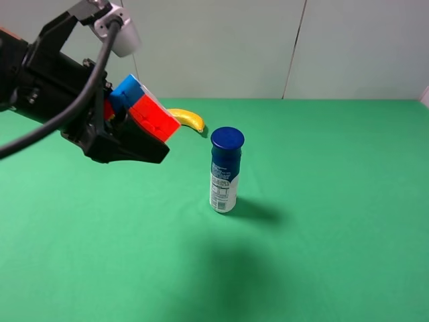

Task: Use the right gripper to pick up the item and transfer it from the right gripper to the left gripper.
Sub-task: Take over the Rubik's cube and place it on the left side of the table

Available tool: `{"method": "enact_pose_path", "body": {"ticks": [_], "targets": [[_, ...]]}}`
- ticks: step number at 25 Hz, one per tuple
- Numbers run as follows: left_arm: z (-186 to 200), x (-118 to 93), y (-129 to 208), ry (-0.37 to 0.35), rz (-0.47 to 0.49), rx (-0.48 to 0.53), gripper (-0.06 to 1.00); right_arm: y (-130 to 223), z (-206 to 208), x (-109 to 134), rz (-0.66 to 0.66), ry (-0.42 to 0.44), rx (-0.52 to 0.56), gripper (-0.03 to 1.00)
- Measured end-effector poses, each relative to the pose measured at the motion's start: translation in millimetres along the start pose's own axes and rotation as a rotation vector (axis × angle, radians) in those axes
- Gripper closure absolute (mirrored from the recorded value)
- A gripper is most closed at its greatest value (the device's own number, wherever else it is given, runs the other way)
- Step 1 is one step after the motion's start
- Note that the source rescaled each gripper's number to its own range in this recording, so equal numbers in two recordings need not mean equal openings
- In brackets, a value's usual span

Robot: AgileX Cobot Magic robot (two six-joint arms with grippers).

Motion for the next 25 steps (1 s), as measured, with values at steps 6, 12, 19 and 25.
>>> {"method": "enact_pose_path", "body": {"ticks": [6, 12, 19, 25], "targets": [[11, 27, 3, -0.047, 0.097, -0.01, 0.94, 0, 0, 0, 0.0, -0.001, 0.0, -0.03], [24, 63, 14, -0.161, 0.221, 0.007, 0.94, 0, 0, 0, 0.0, -0.001, 0.0, -0.03], [34, 95, 35, -0.355, 0.285, 0.092, 0.94, 0, 0, 0, 0.0, -0.001, 0.0, -0.03], [23, 116, 43, -0.414, 0.356, 0.165, 0.94, 0, 0, 0, 0.0, -0.001, 0.0, -0.03]]}}
Point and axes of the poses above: a point on each arm's last joint axis where the gripper is mounted, z pointing back along that axis away from the gripper, x along the wrist's bending axis when the last joint is at zero, y = z × x, the point moved 9 cm from there along -z, pointing out along that axis toward the gripper, and after that the axes turned 8 degrees about z, right-handed, at the moved point
